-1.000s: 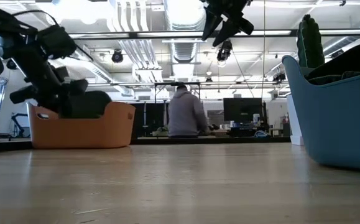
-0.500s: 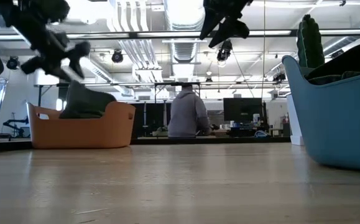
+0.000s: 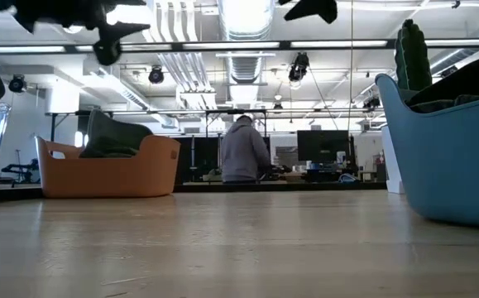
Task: Pick & Place hat
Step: Return to Home Position
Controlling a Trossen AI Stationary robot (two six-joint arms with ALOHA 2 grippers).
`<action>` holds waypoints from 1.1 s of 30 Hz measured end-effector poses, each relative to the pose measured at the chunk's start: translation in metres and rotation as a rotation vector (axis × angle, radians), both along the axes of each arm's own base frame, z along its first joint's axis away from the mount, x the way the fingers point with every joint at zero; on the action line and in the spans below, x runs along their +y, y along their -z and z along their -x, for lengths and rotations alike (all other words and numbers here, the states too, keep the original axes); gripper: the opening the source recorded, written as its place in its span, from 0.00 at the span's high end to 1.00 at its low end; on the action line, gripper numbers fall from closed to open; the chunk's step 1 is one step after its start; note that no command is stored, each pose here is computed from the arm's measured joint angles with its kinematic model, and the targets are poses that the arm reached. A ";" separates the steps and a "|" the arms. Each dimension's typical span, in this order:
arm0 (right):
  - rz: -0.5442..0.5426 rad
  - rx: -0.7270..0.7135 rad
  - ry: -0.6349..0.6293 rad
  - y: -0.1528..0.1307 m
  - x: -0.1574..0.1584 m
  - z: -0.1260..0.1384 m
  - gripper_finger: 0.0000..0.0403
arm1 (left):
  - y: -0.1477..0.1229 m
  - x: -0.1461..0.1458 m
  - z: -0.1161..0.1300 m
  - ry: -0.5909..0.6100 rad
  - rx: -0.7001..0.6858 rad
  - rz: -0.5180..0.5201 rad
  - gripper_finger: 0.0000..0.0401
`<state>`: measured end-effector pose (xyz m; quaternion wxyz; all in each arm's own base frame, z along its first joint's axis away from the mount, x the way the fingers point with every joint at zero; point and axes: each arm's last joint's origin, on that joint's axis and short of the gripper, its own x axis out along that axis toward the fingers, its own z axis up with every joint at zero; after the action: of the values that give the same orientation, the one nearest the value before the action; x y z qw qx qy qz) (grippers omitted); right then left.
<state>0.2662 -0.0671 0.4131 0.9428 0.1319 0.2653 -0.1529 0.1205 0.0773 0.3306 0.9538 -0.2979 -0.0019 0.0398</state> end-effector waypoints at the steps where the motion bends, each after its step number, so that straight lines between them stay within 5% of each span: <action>1: 0.003 -0.007 -0.006 0.001 0.001 0.005 0.50 | 0.005 -0.001 -0.003 0.082 -0.024 0.017 0.57; 3: -0.002 0.003 -0.008 0.008 0.004 0.015 0.50 | 0.019 -0.002 -0.006 0.146 -0.032 0.087 0.57; 7: -0.052 0.033 0.038 0.030 0.009 0.040 0.50 | 0.048 -0.003 -0.008 0.123 -0.005 0.398 0.57; 18: -0.133 -0.062 0.111 0.093 0.027 0.111 0.50 | 0.032 -0.021 0.008 0.095 -0.340 0.026 0.57; 26: -0.042 -0.162 -0.008 0.108 0.045 0.148 0.50 | 0.029 -0.026 0.020 -0.046 -0.231 -0.027 0.57; 33: -0.067 -0.280 0.044 0.127 0.049 0.170 0.50 | 0.023 -0.028 0.028 -0.144 -0.160 -0.085 0.57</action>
<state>0.0961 -0.0185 0.2860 0.9620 0.1893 0.1332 -0.1445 0.0924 0.0490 0.3078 0.9571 -0.2584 -0.1009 0.0840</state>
